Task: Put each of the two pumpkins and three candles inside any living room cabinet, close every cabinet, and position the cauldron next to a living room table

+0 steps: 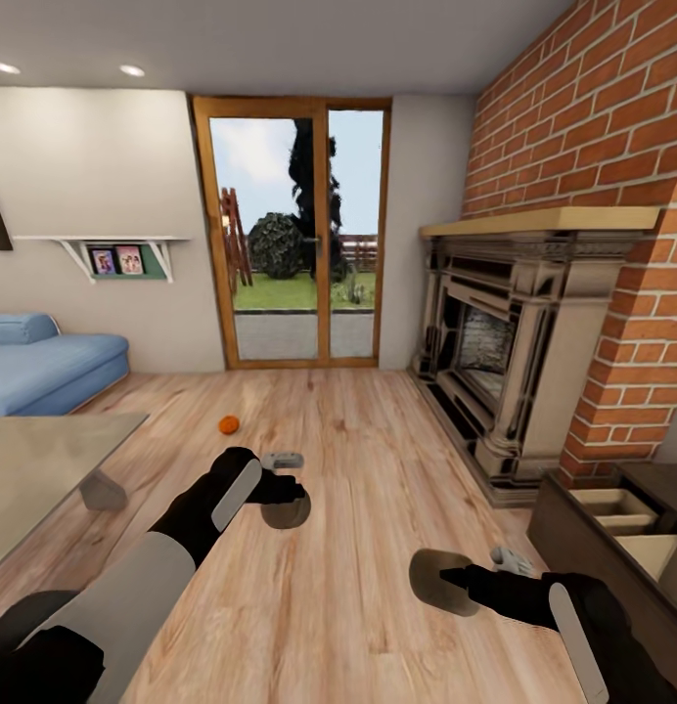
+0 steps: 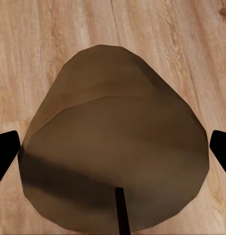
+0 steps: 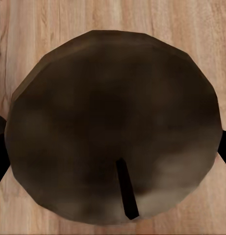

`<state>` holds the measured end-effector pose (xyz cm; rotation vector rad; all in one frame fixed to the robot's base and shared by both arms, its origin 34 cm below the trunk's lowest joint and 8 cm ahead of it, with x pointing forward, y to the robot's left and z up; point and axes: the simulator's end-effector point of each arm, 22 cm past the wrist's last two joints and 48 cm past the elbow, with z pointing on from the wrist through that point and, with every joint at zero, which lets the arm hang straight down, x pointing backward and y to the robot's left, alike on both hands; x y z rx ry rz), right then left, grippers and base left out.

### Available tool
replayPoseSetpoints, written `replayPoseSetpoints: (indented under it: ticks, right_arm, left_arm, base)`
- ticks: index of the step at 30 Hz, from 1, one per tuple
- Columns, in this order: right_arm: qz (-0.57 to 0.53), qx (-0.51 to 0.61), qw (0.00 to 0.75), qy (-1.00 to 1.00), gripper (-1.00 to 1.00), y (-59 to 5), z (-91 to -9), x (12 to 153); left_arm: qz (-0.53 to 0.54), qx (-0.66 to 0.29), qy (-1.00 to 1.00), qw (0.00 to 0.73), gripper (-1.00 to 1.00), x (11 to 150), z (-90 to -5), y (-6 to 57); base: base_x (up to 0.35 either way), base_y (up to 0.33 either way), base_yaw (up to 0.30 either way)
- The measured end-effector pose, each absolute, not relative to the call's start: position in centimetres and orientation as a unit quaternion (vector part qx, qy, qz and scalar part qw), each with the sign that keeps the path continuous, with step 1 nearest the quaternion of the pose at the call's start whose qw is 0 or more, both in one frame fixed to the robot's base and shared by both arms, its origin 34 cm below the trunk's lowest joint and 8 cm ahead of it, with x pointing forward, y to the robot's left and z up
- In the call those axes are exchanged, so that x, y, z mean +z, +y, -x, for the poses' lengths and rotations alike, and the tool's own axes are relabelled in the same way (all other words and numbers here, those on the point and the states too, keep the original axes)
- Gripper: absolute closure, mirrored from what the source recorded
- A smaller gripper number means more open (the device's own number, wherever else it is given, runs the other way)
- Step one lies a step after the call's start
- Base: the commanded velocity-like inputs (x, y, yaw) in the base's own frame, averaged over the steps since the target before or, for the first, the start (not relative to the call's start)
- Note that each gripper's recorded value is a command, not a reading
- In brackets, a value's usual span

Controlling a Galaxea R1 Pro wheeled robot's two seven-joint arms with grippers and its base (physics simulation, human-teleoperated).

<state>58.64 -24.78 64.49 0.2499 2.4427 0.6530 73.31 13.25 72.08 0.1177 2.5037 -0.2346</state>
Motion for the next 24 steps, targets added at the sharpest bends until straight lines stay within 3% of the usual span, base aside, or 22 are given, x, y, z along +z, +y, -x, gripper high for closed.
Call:
replayPoseSetpoints:
  ticks: [24]
  right_arm:
    - [-0.094, 0.246, 0.295, 0.918, 1.0, -24.64, -58.63, 64.45]
  left_arm:
    - [-0.044, -0.088, 0.947, 0.307, 1.0, 72.07, -73.33, 13.36]
  base:
    - [0.329, 0.019, 0.0]
